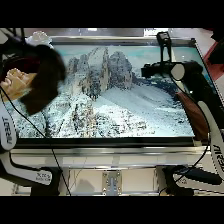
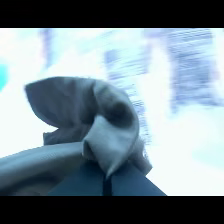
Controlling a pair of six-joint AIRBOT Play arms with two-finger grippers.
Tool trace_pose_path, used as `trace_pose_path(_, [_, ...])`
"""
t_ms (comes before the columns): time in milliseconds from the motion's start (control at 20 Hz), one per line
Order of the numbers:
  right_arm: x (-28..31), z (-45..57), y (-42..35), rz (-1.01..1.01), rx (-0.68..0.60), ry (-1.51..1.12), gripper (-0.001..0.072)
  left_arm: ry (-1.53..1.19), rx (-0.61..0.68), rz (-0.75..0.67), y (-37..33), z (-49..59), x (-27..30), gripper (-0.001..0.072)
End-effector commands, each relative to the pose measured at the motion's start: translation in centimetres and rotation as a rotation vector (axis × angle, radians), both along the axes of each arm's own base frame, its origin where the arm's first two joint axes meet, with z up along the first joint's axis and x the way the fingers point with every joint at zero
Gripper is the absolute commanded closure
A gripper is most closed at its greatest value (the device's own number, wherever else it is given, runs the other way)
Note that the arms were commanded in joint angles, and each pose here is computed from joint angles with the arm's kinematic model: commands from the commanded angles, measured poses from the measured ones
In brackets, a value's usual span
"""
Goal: Fold the shirts.
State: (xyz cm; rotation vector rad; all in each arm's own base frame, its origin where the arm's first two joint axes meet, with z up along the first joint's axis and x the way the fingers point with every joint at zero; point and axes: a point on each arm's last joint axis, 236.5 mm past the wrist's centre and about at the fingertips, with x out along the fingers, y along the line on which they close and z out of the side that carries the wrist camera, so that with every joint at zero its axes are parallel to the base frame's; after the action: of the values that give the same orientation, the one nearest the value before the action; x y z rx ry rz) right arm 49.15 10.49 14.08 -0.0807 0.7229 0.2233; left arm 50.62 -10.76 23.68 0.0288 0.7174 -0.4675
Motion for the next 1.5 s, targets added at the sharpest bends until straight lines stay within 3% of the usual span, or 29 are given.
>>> trace_pose_path(0, [-1.3, 1.4, -8.0, -0.145, -0.105, 0.016, 0.0325, -0.267, -0.056, -0.341, -12.9, 10.4, -9.3, 0.0701])
trace_pose_path(100, [-2.3, 3.8, -11.6, -0.219, -0.112, -0.025, 0.0324, -0.247, -0.019, -0.392, -14.9, 10.4, -12.2, 0.0701])
trace_pose_path(250, [-3.6, 6.4, -14.1, -0.281, -0.092, -0.076, 0.0318, 0.001, 0.117, -0.279, -12.8, 2.2, -11.7, 0.0701])
trace_pose_path(450, [-3.8, 5.0, -11.3, -0.213, 0.011, -0.028, 0.0317, 0.356, 0.269, -0.126, -9.5, -12.8, -11.1, 0.0697])
trace_pose_path(500, [-3.9, 3.8, -9.9, -0.178, 0.058, -0.001, 0.0315, 0.435, 0.297, -0.126, -9.2, -16.1, -11.8, 0.0582])
trace_pose_path(550, [-4.3, 1.9, -8.5, -0.139, 0.104, 0.047, 0.0264, 0.503, 0.324, -0.13, -8.9, -19.0, -12.4, 0.0147])
trace_pose_path(600, [-4.9, -0.2, -7.5, -0.115, 0.133, 0.106, 0.0199, 0.542, 0.346, -0.119, -8.5, -20.6, -12.7, 0.0016])
trace_pose_path(900, [-16.2, -16.4, -6.0, -0.082, 0.136, 0.663, 0.0199, 0.422, 0.44, -0.005, -5.7, -20.2, -9.1, 0.0004])
trace_pose_path(1050, [-21.6, -20.3, -3.3, -0.07, 0.249, 0.847, 0.0199, 0.369, 0.491, 0.016, -4.5, -19.8, -7.9, 0.0005])
trace_pose_path(1200, [-25.0, -20.9, -0.5, -0.045, 0.377, 0.93, 0.02, 0.338, 0.491, 0.008, -4.7, -19.6, -7.3, 0.0005])
trace_pose_path(1450, [-26.7, -22.7, 0.0, -0.137, 0.442, 0.897, 0.02, 0.325, 0.48, 0.006, -5.0, -19.4, -7.0, 0.0005])
